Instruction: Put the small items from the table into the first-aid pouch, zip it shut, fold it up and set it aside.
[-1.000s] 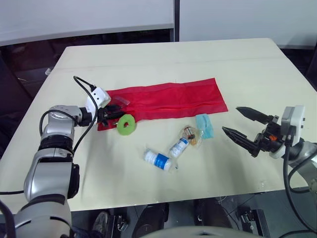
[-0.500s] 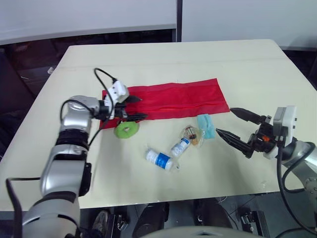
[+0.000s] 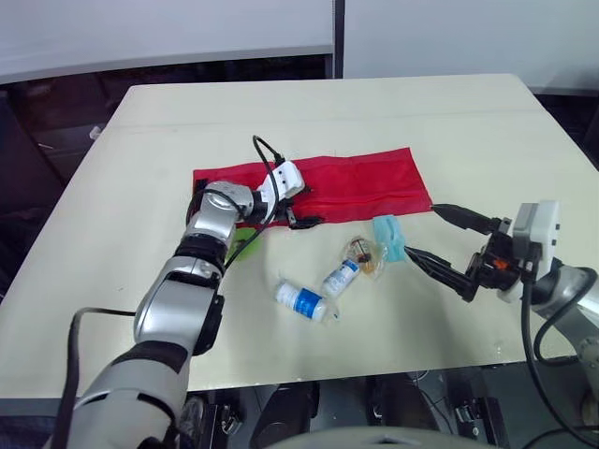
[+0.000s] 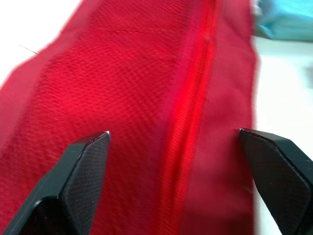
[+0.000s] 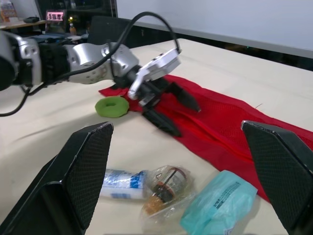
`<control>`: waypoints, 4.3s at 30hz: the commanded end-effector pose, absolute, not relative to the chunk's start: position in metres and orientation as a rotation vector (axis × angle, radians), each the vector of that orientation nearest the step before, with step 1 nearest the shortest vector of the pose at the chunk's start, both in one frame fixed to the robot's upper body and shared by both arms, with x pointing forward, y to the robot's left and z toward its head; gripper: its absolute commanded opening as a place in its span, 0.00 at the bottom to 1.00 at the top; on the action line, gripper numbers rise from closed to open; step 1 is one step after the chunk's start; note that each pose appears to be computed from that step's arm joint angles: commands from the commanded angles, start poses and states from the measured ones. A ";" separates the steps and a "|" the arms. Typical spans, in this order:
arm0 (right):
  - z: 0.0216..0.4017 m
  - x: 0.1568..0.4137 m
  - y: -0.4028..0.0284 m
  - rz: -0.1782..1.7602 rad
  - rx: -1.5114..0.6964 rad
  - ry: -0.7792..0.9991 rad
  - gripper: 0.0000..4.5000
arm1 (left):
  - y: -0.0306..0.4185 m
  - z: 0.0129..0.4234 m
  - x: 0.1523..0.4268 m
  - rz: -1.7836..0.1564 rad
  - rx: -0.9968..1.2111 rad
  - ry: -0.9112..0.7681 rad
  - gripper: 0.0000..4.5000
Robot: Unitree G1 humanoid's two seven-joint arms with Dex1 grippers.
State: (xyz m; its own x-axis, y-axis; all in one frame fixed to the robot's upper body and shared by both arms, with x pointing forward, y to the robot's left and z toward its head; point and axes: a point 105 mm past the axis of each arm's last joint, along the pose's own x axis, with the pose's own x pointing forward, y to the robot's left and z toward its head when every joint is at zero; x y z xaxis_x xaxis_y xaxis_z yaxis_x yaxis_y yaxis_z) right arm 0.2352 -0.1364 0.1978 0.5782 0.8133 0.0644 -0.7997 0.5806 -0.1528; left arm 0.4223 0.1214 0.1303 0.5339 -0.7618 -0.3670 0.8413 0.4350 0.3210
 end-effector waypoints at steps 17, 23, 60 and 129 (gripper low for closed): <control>0.217 0.235 -0.157 0.837 -0.191 -0.204 1.00 | 0.136 0.135 0.432 -0.912 0.539 0.154 0.10; 0.217 0.231 -0.154 0.882 -0.169 -0.191 1.00 | 0.137 0.135 0.432 -0.914 0.537 0.149 0.01; 0.184 0.201 -0.132 1.228 -0.324 0.085 1.00 | 0.144 0.137 0.411 -1.097 0.543 0.198 0.01; 0.148 0.277 -0.187 0.782 -0.179 0.155 0.01 | 0.132 0.157 0.411 -1.142 0.512 0.142 0.00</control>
State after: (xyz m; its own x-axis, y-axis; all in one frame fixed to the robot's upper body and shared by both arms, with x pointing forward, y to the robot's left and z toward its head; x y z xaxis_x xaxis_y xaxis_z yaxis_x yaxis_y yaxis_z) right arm 0.2744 -0.1724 0.1405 0.6572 0.7174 -0.2313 -0.7453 0.6642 -0.0576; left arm 0.4042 0.1346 0.1378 0.3821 -0.8208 -0.4246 0.9195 0.2918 0.2634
